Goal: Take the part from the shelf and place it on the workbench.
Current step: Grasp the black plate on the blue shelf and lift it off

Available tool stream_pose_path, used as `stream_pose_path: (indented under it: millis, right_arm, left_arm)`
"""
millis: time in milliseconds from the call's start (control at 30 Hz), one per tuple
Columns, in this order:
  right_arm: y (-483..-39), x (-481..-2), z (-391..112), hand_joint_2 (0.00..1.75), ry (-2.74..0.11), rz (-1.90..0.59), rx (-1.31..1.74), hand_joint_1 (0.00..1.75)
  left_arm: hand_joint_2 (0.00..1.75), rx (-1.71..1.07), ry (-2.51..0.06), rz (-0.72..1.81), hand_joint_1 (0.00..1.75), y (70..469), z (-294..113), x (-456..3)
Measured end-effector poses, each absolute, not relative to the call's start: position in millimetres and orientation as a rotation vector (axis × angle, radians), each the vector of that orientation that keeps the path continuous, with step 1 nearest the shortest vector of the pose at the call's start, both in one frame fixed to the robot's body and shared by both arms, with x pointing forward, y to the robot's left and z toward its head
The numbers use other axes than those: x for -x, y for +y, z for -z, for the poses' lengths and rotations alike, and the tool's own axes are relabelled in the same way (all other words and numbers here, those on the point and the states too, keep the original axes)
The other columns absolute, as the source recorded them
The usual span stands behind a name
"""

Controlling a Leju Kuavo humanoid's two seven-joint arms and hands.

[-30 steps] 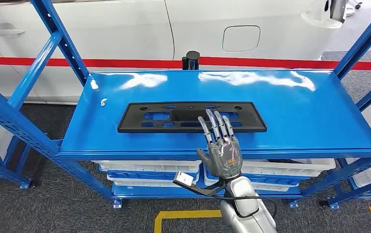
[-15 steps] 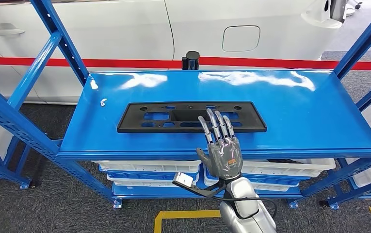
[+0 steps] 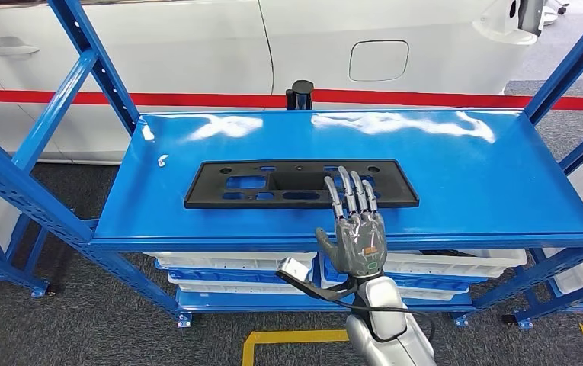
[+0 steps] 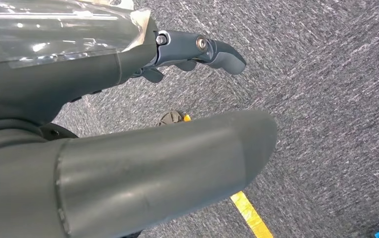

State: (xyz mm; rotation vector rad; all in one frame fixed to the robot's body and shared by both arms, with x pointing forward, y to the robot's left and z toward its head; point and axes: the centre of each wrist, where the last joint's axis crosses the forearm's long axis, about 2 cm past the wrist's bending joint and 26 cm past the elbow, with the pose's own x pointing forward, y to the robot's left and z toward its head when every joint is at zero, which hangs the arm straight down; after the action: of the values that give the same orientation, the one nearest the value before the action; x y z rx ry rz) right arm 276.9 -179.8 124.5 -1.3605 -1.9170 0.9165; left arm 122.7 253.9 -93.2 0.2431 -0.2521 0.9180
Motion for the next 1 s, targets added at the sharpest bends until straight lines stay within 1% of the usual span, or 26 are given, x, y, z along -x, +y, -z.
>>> stream_pose_path:
  millis: [167, 367, 567, 1000]
  right_arm:
    - [-194.9, -298.0, -121.9, 1.75, -1.855, -0.893, 1.362, 0.00]
    - [-217.6, -324.4, -114.9, 1.75, -1.743, -0.957, 1.444, 0.00]
    - [-223.8, -335.6, -110.7, 1.75, -1.654, -0.953, 1.480, 0.00]
    - [-225.3, -355.1, -112.5, 1.75, -1.624, -1.001, 1.481, 0.00]
  left_arm:
    - [0.00, -0.244, -0.255, -0.910, 0.00, 253.5, 93.0, -123.2]
    - [0.00, -0.250, -0.261, -0.887, 0.00, 252.6, 92.4, -124.9]
    - [0.00, -0.248, -0.266, -0.871, 0.00, 252.0, 91.5, -127.8]
    - [0.00, -0.247, -0.277, -0.857, 0.00, 251.3, 90.1, -132.6]
